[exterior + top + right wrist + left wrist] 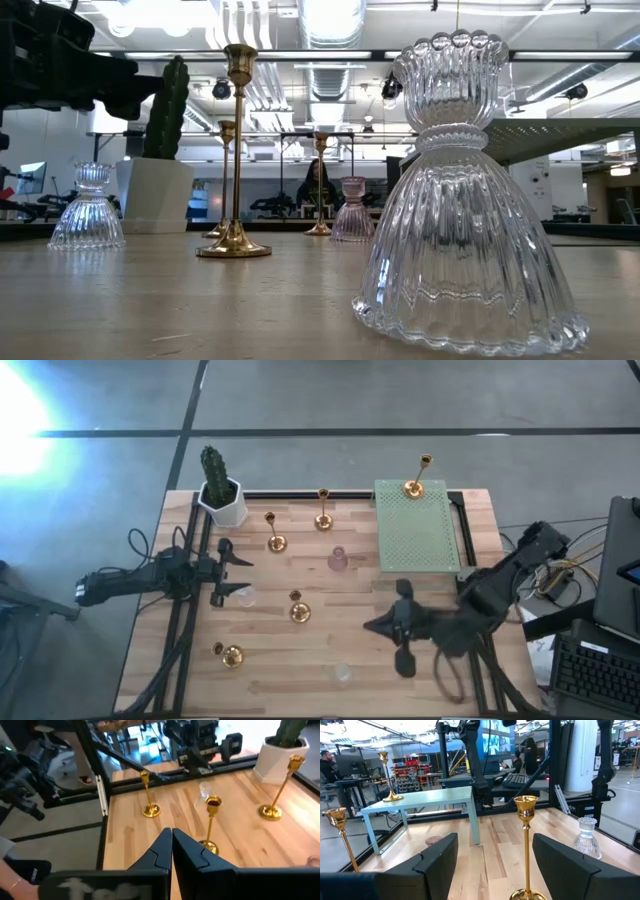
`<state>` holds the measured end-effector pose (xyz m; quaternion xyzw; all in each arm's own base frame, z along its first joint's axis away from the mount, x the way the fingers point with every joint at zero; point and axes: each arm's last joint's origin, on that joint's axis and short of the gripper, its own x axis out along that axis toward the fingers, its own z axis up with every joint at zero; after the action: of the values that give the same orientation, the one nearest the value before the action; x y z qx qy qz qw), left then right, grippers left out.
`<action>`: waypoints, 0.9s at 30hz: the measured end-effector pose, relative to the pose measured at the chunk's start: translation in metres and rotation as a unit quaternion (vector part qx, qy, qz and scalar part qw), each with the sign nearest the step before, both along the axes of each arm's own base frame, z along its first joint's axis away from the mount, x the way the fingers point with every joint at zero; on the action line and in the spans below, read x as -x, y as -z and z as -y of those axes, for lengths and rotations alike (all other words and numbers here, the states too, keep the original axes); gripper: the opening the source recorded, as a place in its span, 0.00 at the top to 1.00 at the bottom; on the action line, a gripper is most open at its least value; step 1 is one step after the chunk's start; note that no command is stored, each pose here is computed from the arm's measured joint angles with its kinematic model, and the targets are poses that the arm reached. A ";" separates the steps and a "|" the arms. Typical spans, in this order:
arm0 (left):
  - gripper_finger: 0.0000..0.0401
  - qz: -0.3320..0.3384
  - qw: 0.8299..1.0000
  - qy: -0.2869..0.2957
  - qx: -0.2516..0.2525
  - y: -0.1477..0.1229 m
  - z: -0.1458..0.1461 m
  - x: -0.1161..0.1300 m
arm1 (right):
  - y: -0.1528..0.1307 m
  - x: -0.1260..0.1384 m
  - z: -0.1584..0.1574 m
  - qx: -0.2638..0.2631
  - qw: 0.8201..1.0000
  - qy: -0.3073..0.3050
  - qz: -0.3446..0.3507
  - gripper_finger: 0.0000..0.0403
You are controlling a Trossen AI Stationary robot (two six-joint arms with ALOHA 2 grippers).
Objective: Pick & Place candle stick holders
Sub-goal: Put the bottom transparent glass candle holder on the shelf
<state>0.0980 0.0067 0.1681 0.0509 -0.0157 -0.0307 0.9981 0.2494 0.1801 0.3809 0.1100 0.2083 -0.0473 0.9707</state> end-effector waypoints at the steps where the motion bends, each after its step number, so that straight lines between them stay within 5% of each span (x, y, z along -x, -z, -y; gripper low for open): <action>1: 0.35 0.000 1.000 0.000 0.000 0.000 0.000 0.000 | 0.003 -0.004 -0.004 0.001 1.000 0.003 -0.010 0.98; 14: 0.35 0.000 1.000 0.000 0.000 0.000 0.000 0.000 | 0.039 -0.035 -0.032 -0.033 0.984 0.088 -0.154 0.98; 27: 0.35 0.000 1.000 0.000 0.000 0.000 0.000 0.000 | 0.062 -0.044 -0.038 -0.190 0.941 0.098 -0.263 0.98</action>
<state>0.0980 0.0067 0.1681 0.0509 -0.0156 -0.0306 0.9981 0.2930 0.2179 0.3189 0.2955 0.4499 -0.1288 0.8329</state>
